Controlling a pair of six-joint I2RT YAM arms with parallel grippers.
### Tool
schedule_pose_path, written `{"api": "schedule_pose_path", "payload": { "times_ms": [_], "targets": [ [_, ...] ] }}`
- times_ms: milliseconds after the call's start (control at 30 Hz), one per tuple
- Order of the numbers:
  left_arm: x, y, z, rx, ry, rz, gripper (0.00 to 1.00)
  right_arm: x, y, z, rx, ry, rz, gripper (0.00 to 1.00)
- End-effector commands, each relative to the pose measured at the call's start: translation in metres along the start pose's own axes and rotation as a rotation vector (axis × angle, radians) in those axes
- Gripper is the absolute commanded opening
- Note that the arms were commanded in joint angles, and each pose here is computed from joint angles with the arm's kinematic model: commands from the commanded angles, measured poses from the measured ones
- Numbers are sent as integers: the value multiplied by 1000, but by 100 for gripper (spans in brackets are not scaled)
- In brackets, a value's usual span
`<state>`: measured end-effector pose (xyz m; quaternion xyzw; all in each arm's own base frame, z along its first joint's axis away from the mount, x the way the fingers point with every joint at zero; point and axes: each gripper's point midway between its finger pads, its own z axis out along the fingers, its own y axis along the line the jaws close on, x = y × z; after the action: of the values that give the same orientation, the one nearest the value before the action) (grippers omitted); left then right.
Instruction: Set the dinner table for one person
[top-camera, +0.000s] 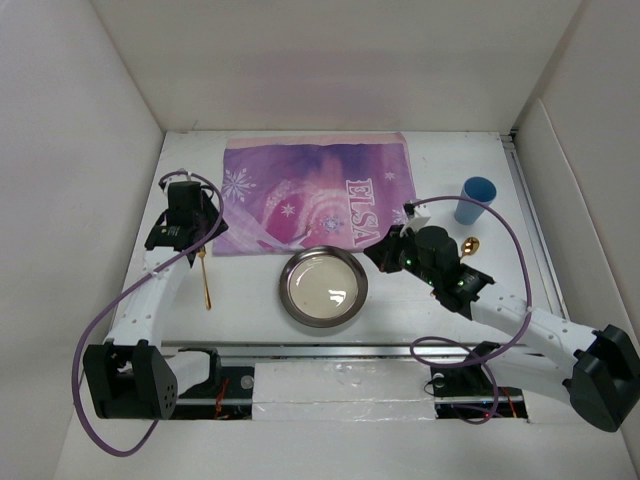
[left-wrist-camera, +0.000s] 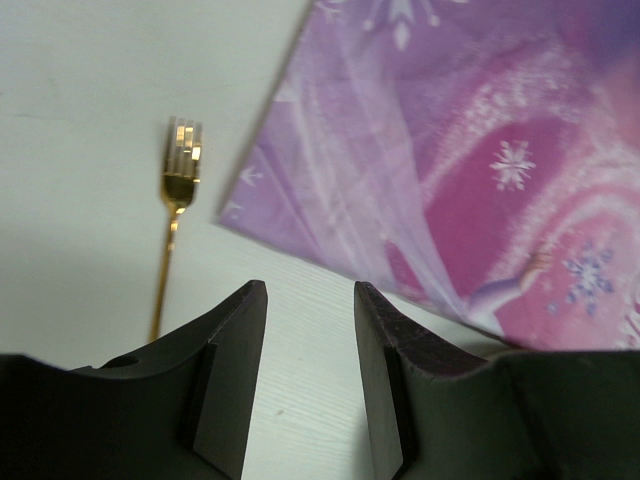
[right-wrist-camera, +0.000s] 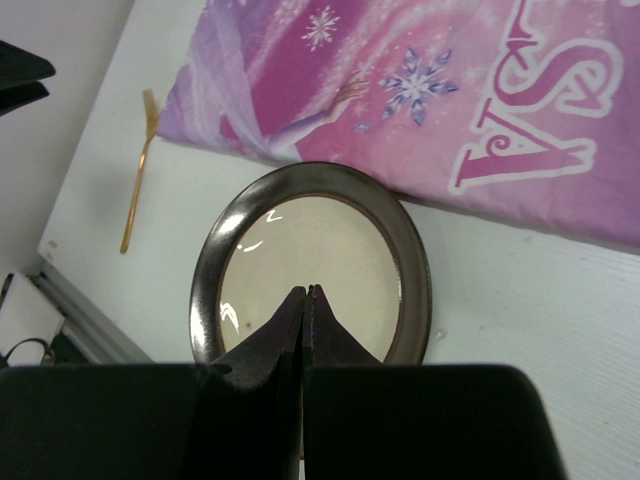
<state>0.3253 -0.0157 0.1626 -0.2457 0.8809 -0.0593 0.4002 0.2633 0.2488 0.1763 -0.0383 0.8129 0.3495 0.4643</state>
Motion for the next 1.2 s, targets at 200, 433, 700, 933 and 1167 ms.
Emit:
{"api": "schedule_pose_path", "payload": {
  "times_ms": [200, 433, 700, 933, 1167],
  "targets": [
    [21, 69, 22, -253, 105, 58, 28, -23, 29, -20, -126, -86, -14, 0],
    [46, 81, 49, -283, 217, 96, 23, -22, 26, -19, -112, -83, -18, 0],
    [50, 95, 61, -308, 246, 34, 26, -20, 23, -16, -99, -77, -20, 0],
    [7, -2, 9, 167, 22, 1, 25, 12, -5, 11, -32, 45, 32, 33],
    [-37, -41, -64, 397, -215, 52, 28, 58, -40, 6, 54, 135, 85, 58]
  ]
}}
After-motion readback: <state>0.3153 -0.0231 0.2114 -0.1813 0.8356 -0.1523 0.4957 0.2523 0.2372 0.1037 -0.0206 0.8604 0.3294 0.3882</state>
